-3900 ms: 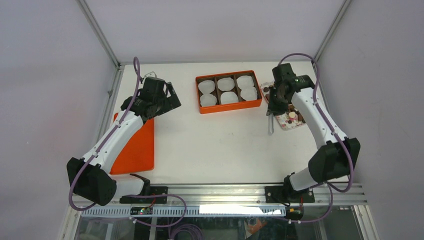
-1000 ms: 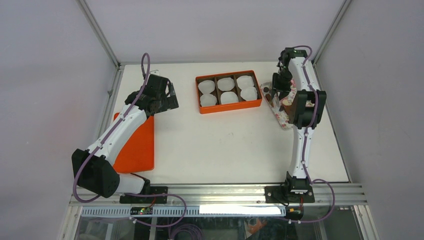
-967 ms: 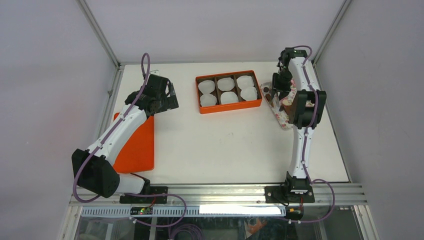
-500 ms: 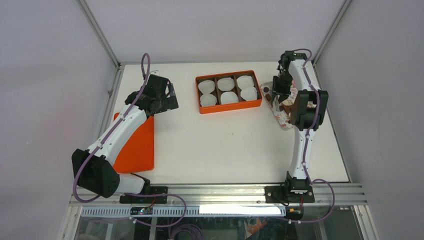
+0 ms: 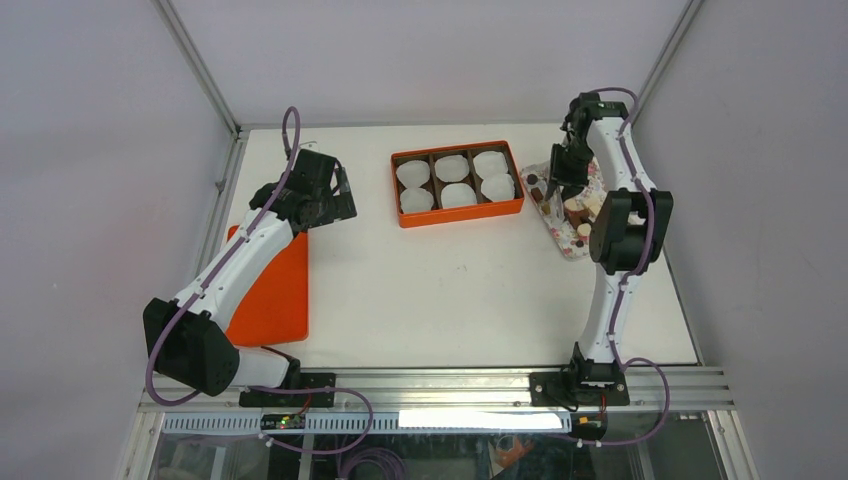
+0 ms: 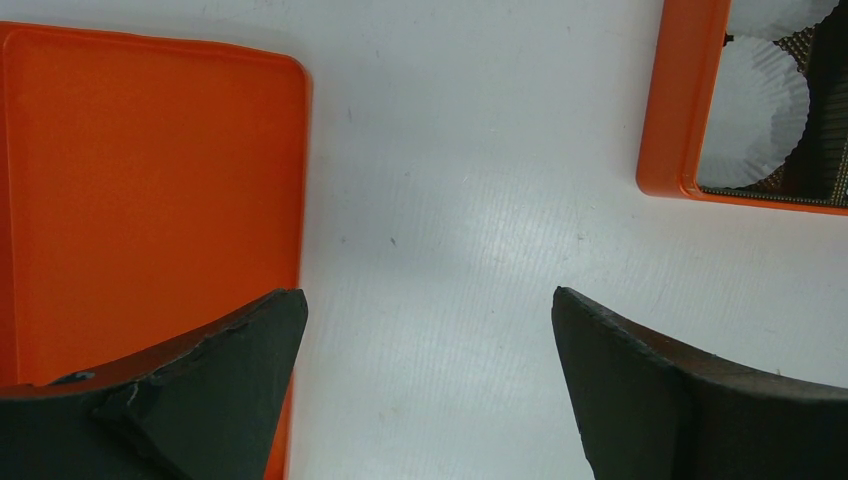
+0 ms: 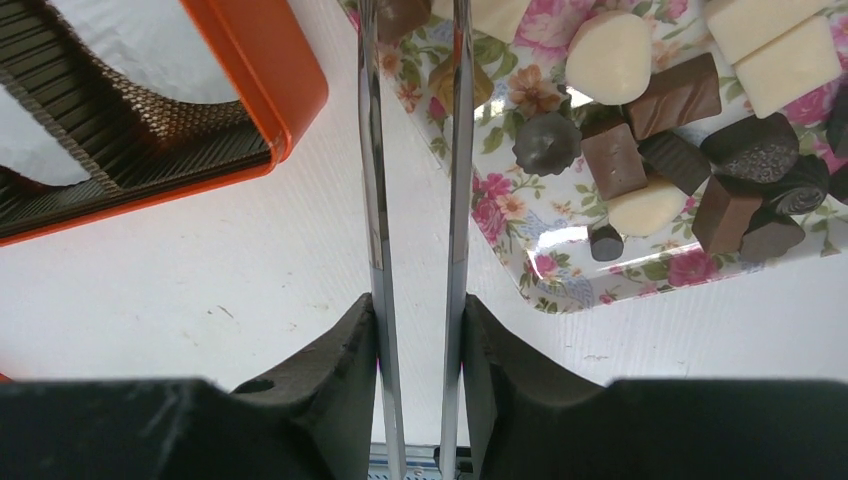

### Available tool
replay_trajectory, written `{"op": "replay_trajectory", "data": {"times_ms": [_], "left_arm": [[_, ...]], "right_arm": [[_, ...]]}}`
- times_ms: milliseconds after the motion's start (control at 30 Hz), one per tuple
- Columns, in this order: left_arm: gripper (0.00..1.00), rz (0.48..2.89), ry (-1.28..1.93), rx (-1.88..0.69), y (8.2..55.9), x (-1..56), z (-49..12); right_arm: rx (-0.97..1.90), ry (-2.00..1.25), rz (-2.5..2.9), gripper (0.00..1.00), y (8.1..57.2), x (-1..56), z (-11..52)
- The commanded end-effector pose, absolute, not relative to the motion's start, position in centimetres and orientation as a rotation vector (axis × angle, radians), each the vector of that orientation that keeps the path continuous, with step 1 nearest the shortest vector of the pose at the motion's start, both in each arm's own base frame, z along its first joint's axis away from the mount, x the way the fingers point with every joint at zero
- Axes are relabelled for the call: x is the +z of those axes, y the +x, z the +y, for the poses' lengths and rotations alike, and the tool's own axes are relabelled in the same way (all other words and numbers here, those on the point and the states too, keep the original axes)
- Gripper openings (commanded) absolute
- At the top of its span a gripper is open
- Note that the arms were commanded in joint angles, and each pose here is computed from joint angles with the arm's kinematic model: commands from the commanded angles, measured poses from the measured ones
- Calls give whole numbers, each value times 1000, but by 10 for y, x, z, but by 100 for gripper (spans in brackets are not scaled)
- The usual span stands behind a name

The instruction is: Pack the chocolate

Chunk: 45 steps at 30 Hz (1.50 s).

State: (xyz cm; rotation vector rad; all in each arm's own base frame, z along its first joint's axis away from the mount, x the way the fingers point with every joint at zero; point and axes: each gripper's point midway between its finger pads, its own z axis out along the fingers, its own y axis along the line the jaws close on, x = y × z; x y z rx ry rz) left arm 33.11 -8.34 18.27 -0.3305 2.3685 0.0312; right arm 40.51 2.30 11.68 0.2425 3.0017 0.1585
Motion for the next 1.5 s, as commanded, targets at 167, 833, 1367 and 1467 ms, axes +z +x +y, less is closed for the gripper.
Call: {"op": "replay_trajectory", "data": {"times_ms": [167,833,1367,1467], "left_arm": [[99,2316,-365,5,335,207,-80],[99,2355,-411,-57,327,204,-73],[99,2368,-426,-45,323,198,-69],[99,2371,-428,-44,322,197,-69]], "right_arm": [[337,-53,2768,0,402,208,97],[506,-419,2736,0,396,171,300],[438,-289,2730,0,424,135,320],[441,-273,2733,0,428,130,323]]}}
